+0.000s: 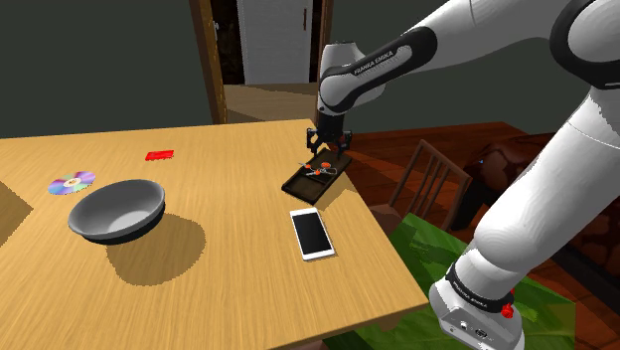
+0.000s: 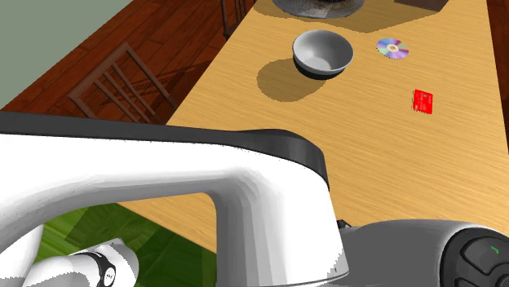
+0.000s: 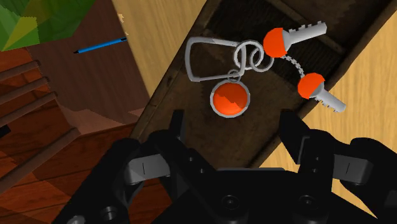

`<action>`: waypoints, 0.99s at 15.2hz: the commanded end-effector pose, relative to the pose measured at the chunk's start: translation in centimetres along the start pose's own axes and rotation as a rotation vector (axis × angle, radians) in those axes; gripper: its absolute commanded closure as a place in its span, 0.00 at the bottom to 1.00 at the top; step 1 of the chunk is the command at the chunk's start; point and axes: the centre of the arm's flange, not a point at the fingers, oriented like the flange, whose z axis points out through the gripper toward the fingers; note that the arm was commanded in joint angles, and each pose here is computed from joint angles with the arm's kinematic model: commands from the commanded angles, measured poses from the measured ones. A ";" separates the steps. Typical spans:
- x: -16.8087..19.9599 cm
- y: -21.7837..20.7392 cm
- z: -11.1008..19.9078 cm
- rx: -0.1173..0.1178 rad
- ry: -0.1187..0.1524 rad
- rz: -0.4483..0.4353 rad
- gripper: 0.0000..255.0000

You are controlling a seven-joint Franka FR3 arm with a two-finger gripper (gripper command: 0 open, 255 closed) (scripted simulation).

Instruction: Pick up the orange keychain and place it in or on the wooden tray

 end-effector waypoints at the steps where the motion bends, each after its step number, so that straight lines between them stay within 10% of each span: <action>1: 0.0 0.0 0.0 0.000 0.000 0.000 0.00; 15: 0.0 0.0 -5.0 0.000 0.000 0.000 0.00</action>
